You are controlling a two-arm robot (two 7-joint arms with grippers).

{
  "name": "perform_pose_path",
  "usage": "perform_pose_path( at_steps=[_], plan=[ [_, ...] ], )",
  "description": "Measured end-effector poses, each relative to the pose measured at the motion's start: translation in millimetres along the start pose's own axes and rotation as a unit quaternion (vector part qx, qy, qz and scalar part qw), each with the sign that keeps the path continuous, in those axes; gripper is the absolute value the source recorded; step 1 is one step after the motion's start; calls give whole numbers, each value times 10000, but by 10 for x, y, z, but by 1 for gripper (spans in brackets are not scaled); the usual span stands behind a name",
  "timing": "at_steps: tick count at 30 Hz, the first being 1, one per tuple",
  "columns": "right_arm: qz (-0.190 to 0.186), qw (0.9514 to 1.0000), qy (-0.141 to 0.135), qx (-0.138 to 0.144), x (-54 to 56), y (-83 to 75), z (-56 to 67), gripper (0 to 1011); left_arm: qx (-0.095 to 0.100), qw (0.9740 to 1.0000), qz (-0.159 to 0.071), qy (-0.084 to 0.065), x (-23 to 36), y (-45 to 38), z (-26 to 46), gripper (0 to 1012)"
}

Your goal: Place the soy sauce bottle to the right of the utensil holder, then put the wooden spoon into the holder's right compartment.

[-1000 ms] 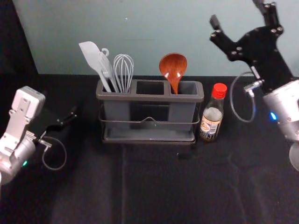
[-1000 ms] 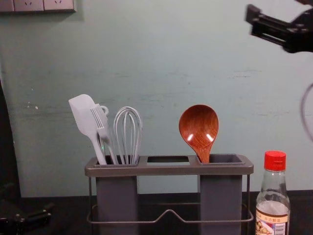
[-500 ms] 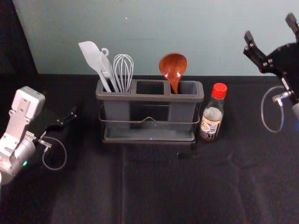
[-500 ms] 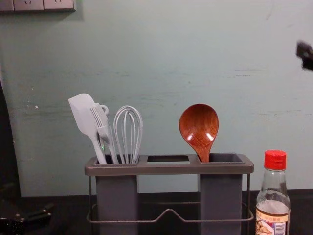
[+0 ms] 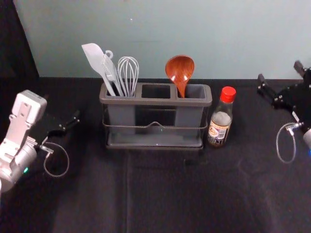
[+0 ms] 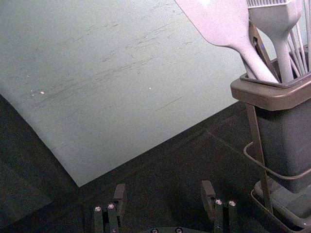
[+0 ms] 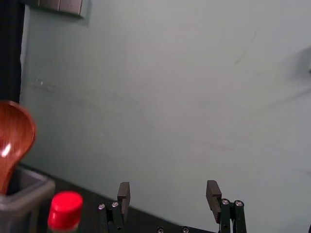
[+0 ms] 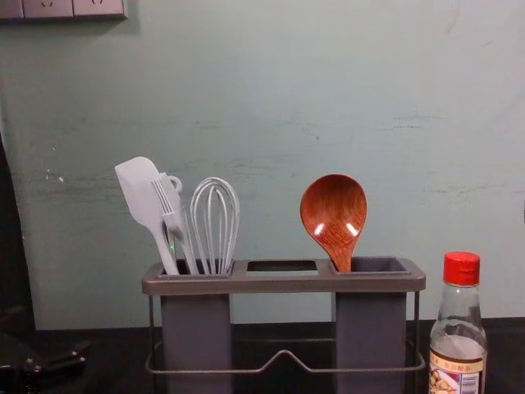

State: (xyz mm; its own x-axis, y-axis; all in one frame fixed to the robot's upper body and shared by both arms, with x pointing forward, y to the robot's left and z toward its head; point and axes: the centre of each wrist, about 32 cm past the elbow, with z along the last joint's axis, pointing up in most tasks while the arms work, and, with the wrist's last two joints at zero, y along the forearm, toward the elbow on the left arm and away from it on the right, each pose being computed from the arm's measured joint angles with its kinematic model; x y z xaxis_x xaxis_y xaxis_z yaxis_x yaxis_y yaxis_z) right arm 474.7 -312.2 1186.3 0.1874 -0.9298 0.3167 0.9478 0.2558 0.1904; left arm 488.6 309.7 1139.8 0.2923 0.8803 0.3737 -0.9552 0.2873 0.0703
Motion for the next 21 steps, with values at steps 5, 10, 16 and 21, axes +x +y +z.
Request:
perform_pose_path(
  at_steps=[5,10,16,21],
  plan=[
    [155,9998,79,-131,17,-18,-129,1003,0,10000,0,0,0,0,0,1000],
    [264,9993,123,-238,18,10,-226,1003,0,10000,0,0,0,0,0,1000],
    [305,9987,244,-313,-35,90,-330,1003,0,10000,0,0,0,0,0,1000],
    [272,9983,317,-396,-72,168,-364,1003,0,10000,0,0,0,0,0,1000]
  ],
)
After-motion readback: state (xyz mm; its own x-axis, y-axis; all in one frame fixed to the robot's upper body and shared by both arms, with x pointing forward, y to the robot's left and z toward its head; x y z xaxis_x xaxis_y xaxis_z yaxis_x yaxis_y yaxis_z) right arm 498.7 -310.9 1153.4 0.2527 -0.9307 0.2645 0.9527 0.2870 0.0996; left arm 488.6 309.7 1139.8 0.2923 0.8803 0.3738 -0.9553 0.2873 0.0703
